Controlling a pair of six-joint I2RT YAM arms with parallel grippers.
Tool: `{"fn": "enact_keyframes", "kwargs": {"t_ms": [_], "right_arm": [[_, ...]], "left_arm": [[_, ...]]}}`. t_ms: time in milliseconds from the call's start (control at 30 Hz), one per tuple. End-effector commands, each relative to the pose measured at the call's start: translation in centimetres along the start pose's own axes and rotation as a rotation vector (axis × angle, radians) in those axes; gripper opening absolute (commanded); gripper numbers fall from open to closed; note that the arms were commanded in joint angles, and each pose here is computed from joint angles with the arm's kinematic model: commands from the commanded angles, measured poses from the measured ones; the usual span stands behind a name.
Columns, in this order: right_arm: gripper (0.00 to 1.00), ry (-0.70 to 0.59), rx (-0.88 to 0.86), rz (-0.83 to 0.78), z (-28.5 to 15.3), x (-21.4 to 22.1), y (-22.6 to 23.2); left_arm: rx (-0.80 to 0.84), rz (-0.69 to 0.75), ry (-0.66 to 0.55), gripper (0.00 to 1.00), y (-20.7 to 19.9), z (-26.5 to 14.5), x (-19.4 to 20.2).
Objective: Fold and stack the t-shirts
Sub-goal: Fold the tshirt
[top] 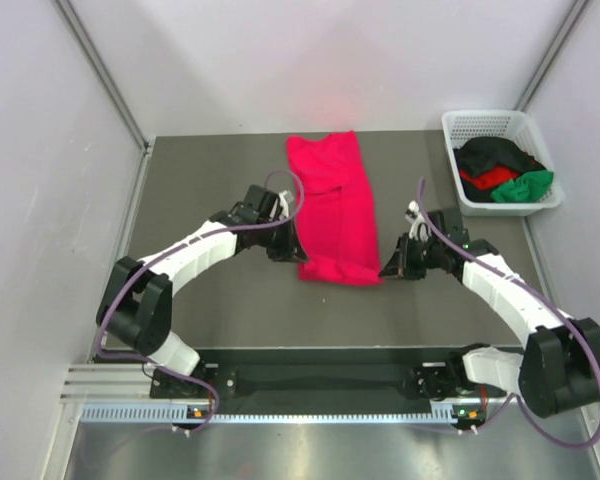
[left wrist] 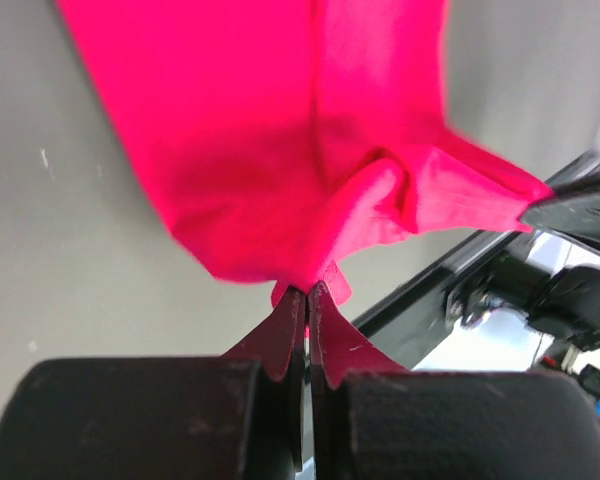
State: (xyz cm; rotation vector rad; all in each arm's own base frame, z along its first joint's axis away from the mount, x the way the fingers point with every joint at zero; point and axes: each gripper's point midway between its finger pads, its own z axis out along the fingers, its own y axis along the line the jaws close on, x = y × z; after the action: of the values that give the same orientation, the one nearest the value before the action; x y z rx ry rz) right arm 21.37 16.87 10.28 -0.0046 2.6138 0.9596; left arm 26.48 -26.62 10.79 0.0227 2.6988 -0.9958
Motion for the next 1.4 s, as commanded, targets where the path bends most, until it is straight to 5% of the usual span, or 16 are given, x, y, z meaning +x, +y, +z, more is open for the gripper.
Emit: {"fn": "enact_keyframes", "kwargs": {"t_ms": [0,333,1033,1100,1167,1367], "right_arm": [[0.00,-0.159,-0.056,-0.067,-0.7,-6.2,1.7],[0.00,-0.286,-0.058,-0.137,0.3,-15.1,2.3],[0.02,-0.238,-0.047,-0.138,7.5,-24.2,-0.9],[0.24,-0.239,-0.035,-0.136,7.9,-24.8,-1.1],[0.49,-0.236,-0.015,-0.126,7.8,-24.9,-1.7],[0.53,-0.225,0.048,-0.078,3.5,-22.1,-4.0]], "left_arm": [[0.057,0.082,-0.114,0.00,-2.2,-1.7,-4.1],[0.067,0.105,-0.181,0.00,-1.4,-0.6,-8.9],[-0.047,0.145,-0.259,0.00,2.2,4.4,-17.0],[-0.096,0.140,-0.263,0.10,3.2,4.7,-17.3],[-0.141,0.140,-0.282,0.34,3.6,4.1,-17.7],[-0.242,0.163,-0.354,0.54,3.3,-1.3,-16.9]]}}
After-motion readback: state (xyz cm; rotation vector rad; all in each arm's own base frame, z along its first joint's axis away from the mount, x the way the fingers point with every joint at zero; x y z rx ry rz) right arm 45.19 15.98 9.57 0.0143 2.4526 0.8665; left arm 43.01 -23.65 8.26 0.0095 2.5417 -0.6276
